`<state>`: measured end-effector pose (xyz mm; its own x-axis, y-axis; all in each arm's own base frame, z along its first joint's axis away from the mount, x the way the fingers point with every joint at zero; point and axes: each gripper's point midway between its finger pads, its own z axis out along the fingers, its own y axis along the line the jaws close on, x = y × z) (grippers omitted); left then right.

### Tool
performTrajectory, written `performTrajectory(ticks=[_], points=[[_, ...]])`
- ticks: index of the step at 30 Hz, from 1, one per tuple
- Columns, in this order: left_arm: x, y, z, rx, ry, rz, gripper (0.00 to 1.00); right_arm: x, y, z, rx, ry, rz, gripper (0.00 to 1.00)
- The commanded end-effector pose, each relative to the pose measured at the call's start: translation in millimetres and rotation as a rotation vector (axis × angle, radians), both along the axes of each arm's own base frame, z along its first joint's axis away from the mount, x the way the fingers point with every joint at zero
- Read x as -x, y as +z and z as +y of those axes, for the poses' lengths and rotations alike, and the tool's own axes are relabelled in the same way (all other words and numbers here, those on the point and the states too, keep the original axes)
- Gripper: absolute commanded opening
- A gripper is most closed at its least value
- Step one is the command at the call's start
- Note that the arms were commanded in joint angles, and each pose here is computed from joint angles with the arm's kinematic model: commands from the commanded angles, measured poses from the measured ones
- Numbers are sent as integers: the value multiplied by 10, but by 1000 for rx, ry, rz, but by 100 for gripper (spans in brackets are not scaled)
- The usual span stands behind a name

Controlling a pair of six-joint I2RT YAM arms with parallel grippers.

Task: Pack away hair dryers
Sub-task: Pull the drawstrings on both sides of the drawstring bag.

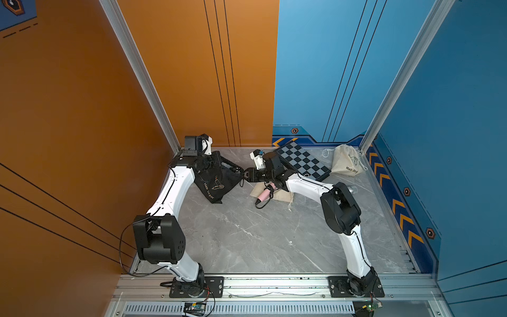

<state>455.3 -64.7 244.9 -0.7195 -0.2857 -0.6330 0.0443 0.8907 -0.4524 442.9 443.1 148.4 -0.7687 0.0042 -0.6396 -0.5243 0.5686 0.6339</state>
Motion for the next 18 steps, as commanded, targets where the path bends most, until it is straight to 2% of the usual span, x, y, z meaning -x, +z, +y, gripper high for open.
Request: performTrajectory(ticks=[1, 9, 18], points=[[-69, 146, -81, 16, -33, -43, 0, 52, -72, 36, 11, 3, 9, 47], [-85, 111, -77, 14, -34, -36, 0, 244, -125, -73, 28, 7, -3, 46], [-67, 97, -120, 17, -44, -32, 0, 107, -24, 39, 2, 10, -47, 47]])
